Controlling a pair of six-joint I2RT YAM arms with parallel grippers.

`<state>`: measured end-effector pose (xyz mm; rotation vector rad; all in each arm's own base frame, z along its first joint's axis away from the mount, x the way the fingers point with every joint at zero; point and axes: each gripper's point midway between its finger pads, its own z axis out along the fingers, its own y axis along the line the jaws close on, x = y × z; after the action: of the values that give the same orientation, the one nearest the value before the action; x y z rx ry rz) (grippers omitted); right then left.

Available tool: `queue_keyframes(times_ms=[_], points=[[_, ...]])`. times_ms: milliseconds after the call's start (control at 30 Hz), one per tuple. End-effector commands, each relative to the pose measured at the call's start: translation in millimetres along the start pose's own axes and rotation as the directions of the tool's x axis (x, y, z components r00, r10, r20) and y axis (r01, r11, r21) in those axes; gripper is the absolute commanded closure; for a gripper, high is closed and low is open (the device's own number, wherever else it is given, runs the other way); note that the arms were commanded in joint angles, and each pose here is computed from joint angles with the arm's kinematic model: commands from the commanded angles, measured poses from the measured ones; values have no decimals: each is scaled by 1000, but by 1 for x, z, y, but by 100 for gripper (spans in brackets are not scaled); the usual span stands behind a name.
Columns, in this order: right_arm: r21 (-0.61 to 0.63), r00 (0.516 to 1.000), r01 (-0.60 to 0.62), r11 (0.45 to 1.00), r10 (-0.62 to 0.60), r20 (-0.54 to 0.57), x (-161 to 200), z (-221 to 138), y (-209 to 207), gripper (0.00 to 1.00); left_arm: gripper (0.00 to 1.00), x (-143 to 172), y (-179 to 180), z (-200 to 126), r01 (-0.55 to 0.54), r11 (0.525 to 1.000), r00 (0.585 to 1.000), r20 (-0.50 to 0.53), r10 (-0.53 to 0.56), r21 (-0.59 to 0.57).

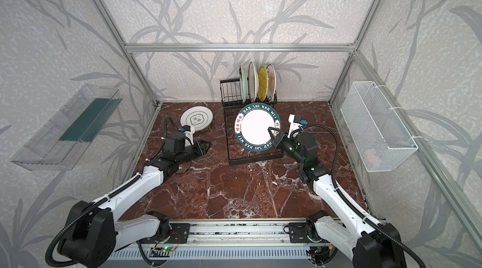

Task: Load plates into a dish rack
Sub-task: Rotate the dish rack at the top-center of the table.

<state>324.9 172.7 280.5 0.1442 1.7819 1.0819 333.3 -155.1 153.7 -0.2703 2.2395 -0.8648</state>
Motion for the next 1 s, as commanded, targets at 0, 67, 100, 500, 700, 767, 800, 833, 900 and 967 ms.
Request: queue_keyframes(times_ms=[0,67,100,500,700,767,800,833,900,967], points=[[28,998,55,998,-56,41,-12,-15,2,100,68,4,-4,13,-43,999,999,-31,42,-28],[55,995,82,995,-85,52,-16,-23,1,100,69,11,-9,25,-60,998,996,-67,58,-25],[65,994,87,994,-90,57,-17,-26,0,100,69,14,-11,30,-69,997,994,-84,67,-22],[79,992,101,992,-106,72,-23,-35,-2,100,74,49,-22,81,-100,995,962,-255,93,-16],[76,990,115,990,-121,73,-24,-36,0,100,75,62,-31,91,-99,995,953,-287,99,15],[76,989,124,989,-130,74,-24,-37,1,100,75,66,-38,94,-94,995,952,-288,101,39],[76,988,131,989,-136,76,-25,-38,2,100,75,69,-42,96,-93,994,951,-292,104,52],[77,988,130,989,-136,78,-26,-39,3,100,75,72,-47,97,-90,994,950,-294,106,65],[82,983,155,985,-162,86,-29,-40,4,100,75,77,-56,101,-85,992,949,-297,109,90],[84,974,197,977,-205,100,-40,-41,13,100,75,80,-66,105,-79,990,947,-301,111,117]])
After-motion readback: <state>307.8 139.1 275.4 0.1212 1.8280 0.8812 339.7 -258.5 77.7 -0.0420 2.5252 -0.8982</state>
